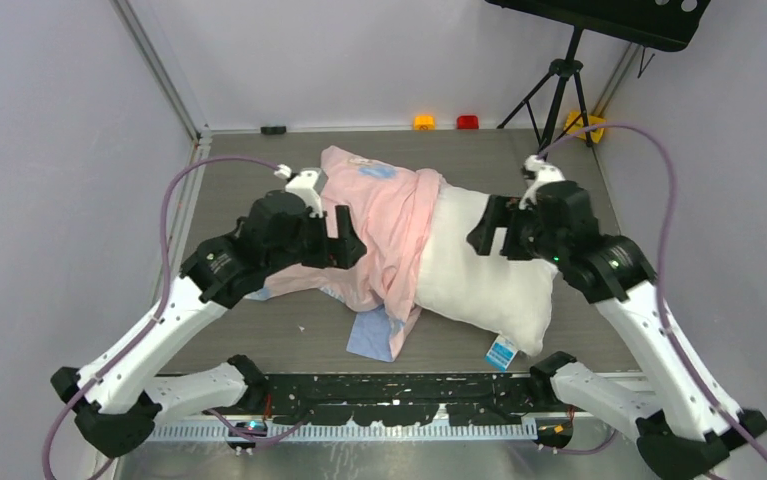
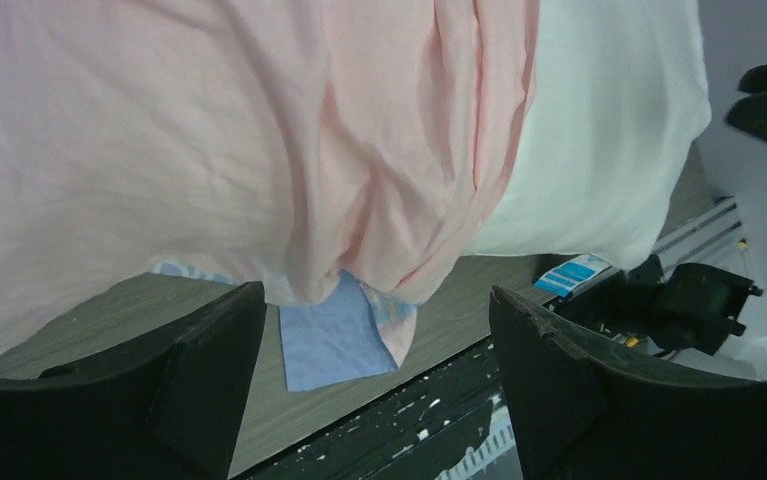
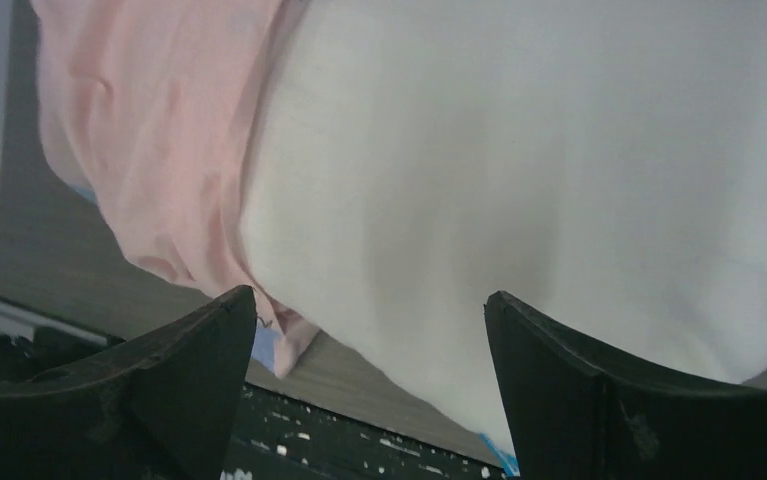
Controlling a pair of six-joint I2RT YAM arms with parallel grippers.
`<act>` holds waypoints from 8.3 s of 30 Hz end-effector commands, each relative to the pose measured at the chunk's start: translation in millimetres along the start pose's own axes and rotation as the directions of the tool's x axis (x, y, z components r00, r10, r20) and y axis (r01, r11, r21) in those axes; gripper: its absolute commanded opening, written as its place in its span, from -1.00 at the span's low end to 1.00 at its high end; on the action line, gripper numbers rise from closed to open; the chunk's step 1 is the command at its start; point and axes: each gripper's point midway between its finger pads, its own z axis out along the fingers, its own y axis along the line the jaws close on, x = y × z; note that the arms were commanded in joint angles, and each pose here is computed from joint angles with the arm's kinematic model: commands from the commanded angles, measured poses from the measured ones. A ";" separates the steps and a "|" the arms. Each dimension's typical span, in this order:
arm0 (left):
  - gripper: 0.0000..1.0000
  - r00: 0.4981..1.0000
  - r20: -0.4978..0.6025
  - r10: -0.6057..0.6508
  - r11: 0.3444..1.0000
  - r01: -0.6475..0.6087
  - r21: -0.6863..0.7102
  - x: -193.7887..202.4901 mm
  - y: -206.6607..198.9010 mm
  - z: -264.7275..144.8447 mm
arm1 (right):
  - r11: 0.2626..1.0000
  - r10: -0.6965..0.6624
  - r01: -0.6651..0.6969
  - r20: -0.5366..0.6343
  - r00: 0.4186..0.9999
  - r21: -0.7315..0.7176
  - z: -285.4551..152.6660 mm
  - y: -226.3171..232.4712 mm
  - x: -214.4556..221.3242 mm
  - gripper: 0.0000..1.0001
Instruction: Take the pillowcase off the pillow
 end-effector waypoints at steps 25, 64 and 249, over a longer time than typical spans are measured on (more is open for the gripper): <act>0.99 0.947 -0.198 0.254 0.943 -0.288 -0.167 85.7 -39.6 142.9 | 0.988 -0.011 0.053 -0.282 0.959 0.143 94.4 -33.7 115.0 -1.00; 0.70 0.979 0.040 -0.198 0.924 0.200 -0.327 9.7 145.9 40.4 | 0.896 0.057 -0.195 0.332 0.941 0.398 -5.8 -88.8 -3.4 -1.00; -1.00 0.983 -0.138 -0.123 0.912 0.057 -0.406 -54.5 171.8 77.1 | 0.942 -0.333 0.334 -0.165 0.928 -0.022 66.3 10.8 90.7 -0.99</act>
